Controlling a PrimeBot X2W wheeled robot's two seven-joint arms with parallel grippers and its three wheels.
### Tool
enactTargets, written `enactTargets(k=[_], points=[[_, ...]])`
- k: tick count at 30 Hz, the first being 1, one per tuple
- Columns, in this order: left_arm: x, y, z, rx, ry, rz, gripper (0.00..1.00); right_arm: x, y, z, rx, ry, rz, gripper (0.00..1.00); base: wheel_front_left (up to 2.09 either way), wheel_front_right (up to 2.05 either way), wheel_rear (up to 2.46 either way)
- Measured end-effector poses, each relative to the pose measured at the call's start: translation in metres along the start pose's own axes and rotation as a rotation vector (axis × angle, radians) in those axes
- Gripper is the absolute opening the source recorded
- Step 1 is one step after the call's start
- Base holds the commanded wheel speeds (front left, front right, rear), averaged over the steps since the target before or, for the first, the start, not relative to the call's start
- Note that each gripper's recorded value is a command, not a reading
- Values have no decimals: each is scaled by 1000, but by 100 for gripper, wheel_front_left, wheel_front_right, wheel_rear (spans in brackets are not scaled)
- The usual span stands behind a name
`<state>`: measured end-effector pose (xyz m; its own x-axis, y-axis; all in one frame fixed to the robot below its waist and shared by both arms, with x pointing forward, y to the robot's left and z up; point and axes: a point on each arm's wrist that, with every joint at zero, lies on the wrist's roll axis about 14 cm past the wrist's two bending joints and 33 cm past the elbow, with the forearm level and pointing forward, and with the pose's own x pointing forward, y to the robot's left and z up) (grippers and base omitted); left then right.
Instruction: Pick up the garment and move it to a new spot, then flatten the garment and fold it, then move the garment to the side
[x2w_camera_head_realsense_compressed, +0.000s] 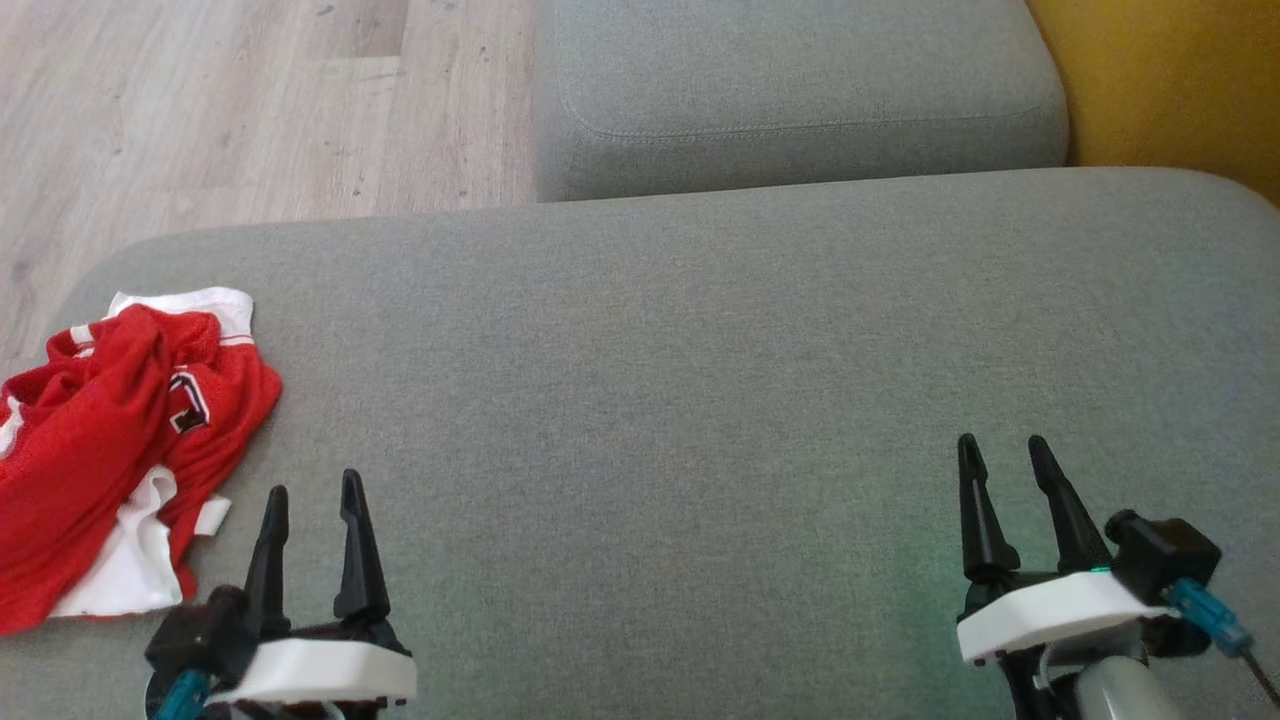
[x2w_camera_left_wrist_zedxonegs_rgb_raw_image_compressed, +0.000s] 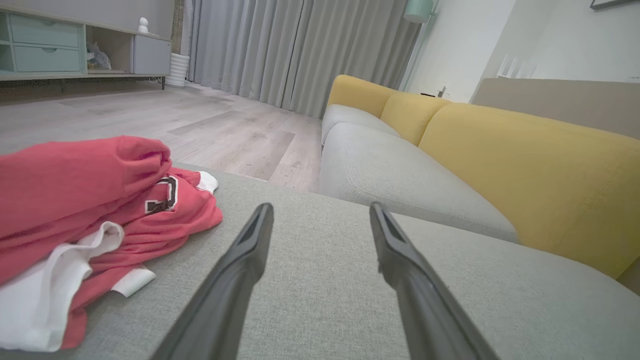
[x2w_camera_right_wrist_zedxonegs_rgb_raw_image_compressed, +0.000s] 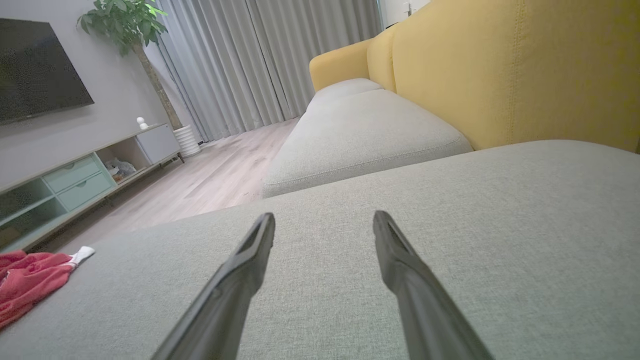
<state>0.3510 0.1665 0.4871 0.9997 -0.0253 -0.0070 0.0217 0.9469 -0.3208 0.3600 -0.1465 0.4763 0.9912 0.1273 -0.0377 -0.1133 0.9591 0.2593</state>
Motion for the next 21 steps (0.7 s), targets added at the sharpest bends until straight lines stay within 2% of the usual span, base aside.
enactTargets(k=[16,21], points=[[0,-9,4,202,-33,-41,100,-1,7,4,-184,-26,45,100,0,0,0],[-1,-7,2,221,-31,-31,100,-1,7,3,-199,-25,46,100,0,0,0]])
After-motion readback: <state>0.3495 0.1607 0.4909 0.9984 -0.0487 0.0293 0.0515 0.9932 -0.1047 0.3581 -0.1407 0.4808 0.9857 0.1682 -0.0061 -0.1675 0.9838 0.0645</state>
